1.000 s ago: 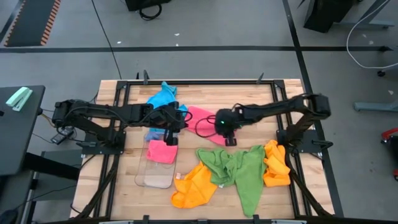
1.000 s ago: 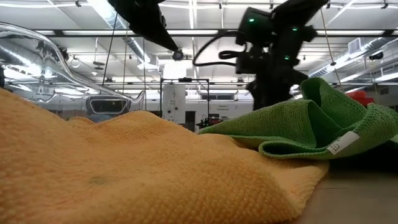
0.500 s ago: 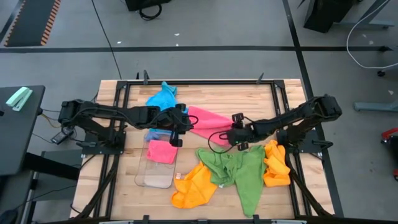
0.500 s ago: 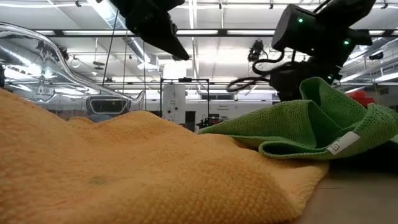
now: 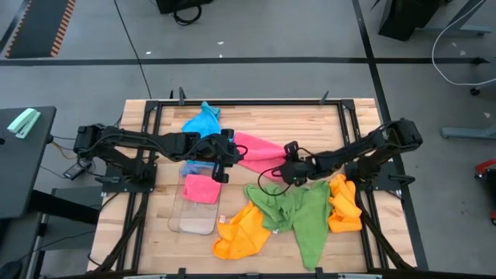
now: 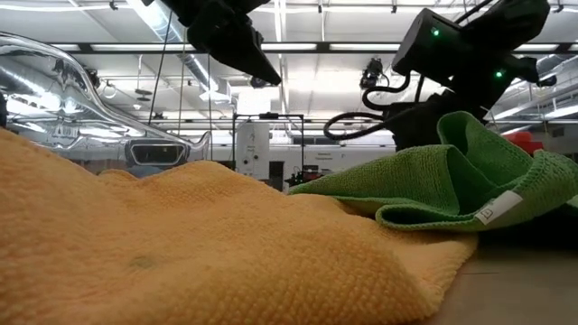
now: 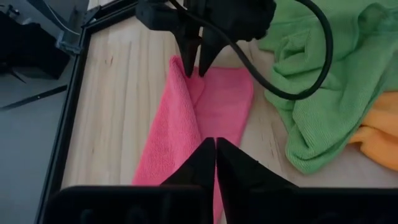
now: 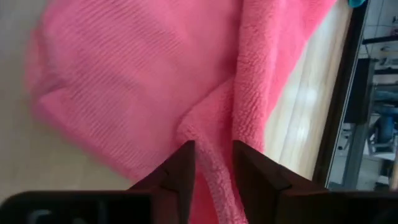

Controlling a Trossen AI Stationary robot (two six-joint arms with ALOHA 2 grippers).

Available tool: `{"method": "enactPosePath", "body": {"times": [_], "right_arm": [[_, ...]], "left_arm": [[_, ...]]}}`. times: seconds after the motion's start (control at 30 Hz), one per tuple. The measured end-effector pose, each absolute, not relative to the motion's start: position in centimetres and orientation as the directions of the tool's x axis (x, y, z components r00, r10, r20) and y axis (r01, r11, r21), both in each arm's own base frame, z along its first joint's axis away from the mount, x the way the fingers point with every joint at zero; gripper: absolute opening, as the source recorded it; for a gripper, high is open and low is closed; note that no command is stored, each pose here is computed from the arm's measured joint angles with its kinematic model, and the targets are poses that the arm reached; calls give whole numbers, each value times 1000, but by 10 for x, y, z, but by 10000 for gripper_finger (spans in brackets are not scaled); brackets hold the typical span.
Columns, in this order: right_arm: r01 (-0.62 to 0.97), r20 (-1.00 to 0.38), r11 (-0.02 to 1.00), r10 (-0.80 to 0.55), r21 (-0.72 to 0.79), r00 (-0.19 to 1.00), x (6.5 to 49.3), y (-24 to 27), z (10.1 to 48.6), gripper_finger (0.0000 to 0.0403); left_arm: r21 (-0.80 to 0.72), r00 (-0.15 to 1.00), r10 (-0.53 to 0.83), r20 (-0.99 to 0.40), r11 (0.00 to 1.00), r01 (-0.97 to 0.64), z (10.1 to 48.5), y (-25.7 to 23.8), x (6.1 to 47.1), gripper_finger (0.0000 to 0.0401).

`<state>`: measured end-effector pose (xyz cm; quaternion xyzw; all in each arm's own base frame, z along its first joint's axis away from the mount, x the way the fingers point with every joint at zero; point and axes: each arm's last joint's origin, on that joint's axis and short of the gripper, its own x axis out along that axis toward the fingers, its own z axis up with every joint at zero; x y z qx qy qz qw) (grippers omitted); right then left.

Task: Fold microfiber towels
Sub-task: Fold the pink microfiber cloth

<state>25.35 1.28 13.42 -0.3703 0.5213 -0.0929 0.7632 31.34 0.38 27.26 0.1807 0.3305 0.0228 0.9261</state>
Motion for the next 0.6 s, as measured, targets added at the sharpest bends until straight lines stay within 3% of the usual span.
{"method": "enactPosePath", "body": {"times": [0.13,0.23,0.43,0.6], "right_arm": [[-254,-755,734,-502,-630,422,252,10,133,56],[-277,-761,727,-501,-629,413,251,10,132,44],[-395,-770,664,-500,-635,397,249,10,131,56],[-445,-769,628,-491,-639,410,250,15,133,97]], "left_arm": [[349,779,162,-606,934,77,272,4,313,28],[348,775,162,-612,934,80,272,4,313,23],[348,773,162,-613,934,80,272,4,313,14],[347,772,162,-614,934,81,272,4,313,19]]}}
